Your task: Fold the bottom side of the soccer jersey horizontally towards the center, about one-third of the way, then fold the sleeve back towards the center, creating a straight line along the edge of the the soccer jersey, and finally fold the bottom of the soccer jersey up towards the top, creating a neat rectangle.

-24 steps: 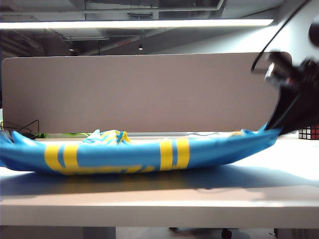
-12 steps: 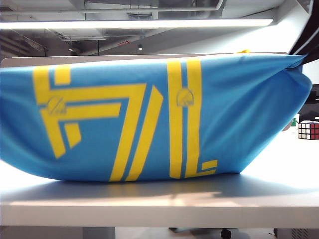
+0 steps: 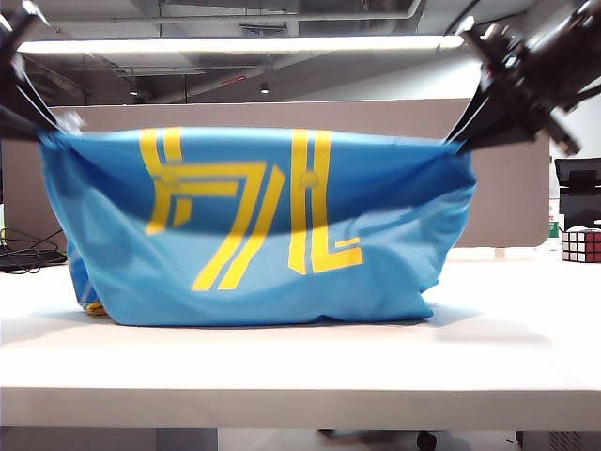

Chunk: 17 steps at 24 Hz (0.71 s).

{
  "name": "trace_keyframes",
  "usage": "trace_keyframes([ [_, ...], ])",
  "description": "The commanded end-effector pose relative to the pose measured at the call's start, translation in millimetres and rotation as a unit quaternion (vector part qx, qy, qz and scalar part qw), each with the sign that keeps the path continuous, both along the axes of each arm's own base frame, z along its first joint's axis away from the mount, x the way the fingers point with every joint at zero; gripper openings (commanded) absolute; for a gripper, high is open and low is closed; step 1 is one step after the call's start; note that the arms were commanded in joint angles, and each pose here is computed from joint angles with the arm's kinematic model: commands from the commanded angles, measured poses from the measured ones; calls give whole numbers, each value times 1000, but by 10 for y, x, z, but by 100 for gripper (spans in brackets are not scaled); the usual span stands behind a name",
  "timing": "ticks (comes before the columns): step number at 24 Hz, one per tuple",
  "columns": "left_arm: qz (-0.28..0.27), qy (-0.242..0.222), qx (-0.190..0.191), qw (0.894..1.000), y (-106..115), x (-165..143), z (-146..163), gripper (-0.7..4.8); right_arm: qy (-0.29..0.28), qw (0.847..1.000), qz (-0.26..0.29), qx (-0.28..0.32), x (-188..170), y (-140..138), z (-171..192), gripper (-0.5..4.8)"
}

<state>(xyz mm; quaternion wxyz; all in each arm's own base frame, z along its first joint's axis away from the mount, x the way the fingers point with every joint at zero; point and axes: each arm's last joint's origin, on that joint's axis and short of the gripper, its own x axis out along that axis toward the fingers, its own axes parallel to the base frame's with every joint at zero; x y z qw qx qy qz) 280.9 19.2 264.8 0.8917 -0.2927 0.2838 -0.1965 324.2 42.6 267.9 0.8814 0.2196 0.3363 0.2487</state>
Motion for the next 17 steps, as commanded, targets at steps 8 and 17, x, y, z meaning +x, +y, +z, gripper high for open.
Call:
trace_keyframes([
  [8,-14,-87,14,996,16,1217,-181,285,-102,995,-14,11,1074,-22,-52,323],
  [17,-40,-150,8,988,112,1184,285,364,-135,990,6,35,971,-239,639,364],
])
